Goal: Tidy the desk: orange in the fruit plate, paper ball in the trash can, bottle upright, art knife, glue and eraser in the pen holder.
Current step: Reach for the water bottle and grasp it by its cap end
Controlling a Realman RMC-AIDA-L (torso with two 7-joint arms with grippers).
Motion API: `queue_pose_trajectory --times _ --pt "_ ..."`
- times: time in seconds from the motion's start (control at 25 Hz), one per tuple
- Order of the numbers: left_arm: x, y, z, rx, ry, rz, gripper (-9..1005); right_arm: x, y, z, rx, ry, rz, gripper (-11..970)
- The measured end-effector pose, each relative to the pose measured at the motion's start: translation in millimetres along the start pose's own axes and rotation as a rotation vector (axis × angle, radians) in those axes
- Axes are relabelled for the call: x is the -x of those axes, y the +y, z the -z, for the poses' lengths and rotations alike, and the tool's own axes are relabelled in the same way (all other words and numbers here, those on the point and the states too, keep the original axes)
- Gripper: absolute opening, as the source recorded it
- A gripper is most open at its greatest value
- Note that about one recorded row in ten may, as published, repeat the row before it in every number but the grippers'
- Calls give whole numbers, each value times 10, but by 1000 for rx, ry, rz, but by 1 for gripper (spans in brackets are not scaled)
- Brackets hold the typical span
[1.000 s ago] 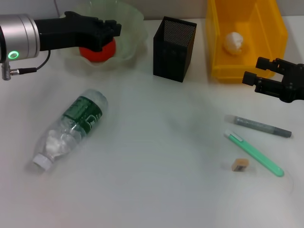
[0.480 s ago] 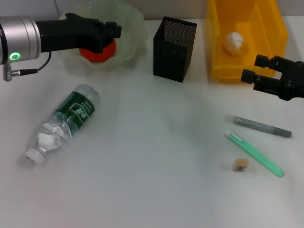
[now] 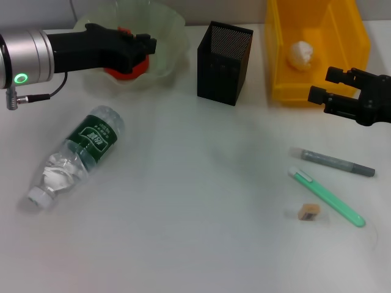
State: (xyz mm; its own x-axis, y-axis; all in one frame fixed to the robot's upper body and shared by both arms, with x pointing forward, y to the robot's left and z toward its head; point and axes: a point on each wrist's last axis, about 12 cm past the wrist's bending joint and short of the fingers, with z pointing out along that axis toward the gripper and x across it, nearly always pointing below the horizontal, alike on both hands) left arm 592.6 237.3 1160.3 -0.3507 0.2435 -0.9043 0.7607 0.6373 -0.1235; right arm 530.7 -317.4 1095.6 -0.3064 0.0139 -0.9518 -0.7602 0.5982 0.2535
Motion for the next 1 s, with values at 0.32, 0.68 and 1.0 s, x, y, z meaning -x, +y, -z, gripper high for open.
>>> queue_pose_trajectory --times 0.32,0.68,1.0 --pt "-113 215 152 69 -41 85 175 22 -14 -21 -2 1 2 773" --pt "-535 477 364 140 104 261 421 24 -17 -18 -4 0 1 773" --pt "-682 506 663 74 147 351 666 71 -21 -87 15 3 17 773"
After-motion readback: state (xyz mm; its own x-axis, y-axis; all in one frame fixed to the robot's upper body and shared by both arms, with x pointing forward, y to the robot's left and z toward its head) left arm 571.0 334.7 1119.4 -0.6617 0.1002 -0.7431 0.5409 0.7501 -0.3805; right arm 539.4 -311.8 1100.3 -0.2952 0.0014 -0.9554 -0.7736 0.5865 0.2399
